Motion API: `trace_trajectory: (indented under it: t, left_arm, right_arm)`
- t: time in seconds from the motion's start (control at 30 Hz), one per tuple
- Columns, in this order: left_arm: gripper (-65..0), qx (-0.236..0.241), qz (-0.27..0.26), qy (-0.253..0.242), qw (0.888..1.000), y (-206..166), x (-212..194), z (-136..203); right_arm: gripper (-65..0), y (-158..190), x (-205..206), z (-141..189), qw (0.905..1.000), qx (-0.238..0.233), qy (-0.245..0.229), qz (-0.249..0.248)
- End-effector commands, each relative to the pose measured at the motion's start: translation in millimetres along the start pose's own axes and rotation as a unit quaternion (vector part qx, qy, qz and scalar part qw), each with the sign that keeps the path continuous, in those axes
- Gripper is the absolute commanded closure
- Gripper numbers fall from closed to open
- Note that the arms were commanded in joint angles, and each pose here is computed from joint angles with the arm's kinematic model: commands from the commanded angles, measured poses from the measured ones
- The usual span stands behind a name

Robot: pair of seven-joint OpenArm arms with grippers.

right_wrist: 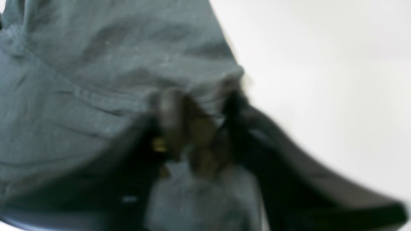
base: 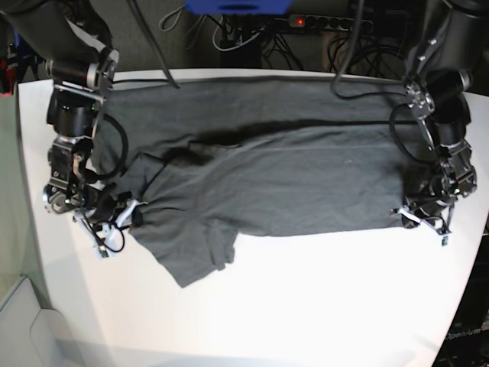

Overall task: Layout the t-shirt on the table in an organized manner, then fold the t-shirt properly
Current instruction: 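Grasp the t-shirt side edges with both grippers, then lift the hem-side edge with both grippers and fold it toward the collar band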

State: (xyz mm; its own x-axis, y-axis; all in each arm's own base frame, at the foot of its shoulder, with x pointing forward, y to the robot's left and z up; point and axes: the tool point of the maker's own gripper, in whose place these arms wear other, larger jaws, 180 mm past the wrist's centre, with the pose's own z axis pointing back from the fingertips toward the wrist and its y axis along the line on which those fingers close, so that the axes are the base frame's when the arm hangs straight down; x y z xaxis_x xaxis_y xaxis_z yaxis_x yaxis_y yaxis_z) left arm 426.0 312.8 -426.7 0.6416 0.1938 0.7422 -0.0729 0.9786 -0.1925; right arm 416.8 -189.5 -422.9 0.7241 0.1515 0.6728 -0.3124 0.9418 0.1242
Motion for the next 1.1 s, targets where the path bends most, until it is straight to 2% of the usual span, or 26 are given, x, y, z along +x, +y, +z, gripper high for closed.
trace_trajectory:
  t: [0.0, 0.07, 0.1, 0.27, 0.33, 0.53, 0.67, 0.83, 1.07]
  left_arm:
    - [-0.6, -0.002, -0.011, 0.028, 1.0, -1.3, -7.1, -0.3]
    - [-0.6, -0.002, -0.011, 0.027, 1.0, -1.2, -6.6, -0.2]
    - [-0.1, -0.001, -0.013, 0.026, 1.0, -1.0, -5.2, 0.2]
    - [-0.2, -0.004, -0.015, 0.024, 1.0, -2.2, -2.6, 0.5]
    - [-0.2, -0.003, -0.017, 0.028, 0.999, -1.1, -2.0, 1.6]
    - [-0.2, 0.022, -0.061, 0.029, 0.998, 8.0, 16.0, 19.0]
    - [-0.2, 0.038, -0.091, 0.021, 0.995, 6.8, 28.7, 32.2]
    - [-0.2, 0.061, -0.122, 0.024, 0.99, 9.1, 35.9, 51.6]
    - [-0.2, 0.038, -0.101, 0.02, 0.994, 5.6, 30.5, 81.8]
  right_arm:
    - [-11.3, -5.2, 12.2, 3.9, 0.9999, -0.006, -0.007, 0.009]
    - [-2.4, -5.2, 12.8, 3.9, 0.9999, -0.006, -0.009, 0.009]
    - [0.0, -5.6, 13.3, 4.2, 0.9999, -0.006, -0.01, 0.009]
    - [0.0, -8.8, 21.9, 8.5, 0.9997, -0.012, -0.019, 0.013]
    - [0.0, -10.1, 37.2, 16.8, 0.9986, -0.022, -0.04, 0.027]
    - [0.0, -9.6, 40.2, 39.0, 0.9958, -0.05, -0.048, 0.061]
    - [0.0, -12.2, 46.0, 54.0, 0.9936, -0.067, -0.077, 0.048]
    - [0.0, -23.7, 36.8, 74.8, 0.9918, -0.098, -0.071, 0.041]
    - [0.0, -9.1, 32.7, 97.2, 0.9868, -0.117, -0.088, 0.069]
